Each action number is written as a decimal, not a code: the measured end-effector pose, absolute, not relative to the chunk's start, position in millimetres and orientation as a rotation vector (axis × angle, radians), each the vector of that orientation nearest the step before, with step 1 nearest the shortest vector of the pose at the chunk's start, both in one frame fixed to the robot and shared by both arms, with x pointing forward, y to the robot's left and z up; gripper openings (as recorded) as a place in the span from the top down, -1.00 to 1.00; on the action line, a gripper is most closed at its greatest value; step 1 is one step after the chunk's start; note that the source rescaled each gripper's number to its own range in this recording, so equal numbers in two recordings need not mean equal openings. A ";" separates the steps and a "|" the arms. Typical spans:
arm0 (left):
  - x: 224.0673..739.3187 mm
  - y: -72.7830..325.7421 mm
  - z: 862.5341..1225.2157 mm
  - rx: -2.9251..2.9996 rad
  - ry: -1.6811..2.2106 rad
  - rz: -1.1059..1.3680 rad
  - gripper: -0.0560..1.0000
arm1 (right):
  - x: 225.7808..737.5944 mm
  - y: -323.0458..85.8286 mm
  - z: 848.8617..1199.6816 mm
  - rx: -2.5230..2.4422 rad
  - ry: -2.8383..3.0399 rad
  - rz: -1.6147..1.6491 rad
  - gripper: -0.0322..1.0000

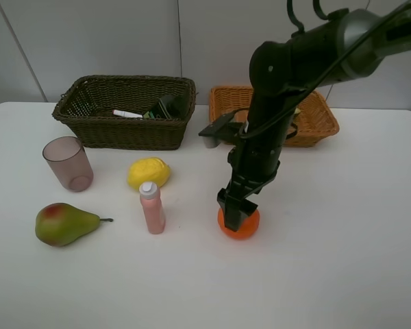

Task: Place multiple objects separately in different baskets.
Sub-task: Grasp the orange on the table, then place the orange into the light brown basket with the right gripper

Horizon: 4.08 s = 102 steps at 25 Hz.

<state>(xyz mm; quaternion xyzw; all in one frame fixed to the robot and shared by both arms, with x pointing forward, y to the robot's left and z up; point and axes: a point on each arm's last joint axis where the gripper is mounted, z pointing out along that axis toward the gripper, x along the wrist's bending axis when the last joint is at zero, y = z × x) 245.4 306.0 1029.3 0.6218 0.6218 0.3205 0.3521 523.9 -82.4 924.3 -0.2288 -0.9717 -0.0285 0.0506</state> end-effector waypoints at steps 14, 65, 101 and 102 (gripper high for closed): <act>245.4 306.0 1029.3 1.609 1.609 0.829 -1.00 | 514.5 -91.5 890.6 -0.765 -3.035 -0.215 -0.98; 245.4 306.0 1029.3 1.609 1.609 0.829 -1.00 | 509.7 -95.8 905.7 -0.782 -3.081 -0.310 -0.39; 245.4 306.0 1029.3 1.609 1.609 0.829 -1.00 | 641.2 -144.0 997.6 -1.427 -3.177 -1.017 -0.39; 245.4 306.0 1029.3 1.609 1.609 0.829 -1.00 | 644.5 -145.4 992.1 -1.439 -3.175 -1.015 -0.39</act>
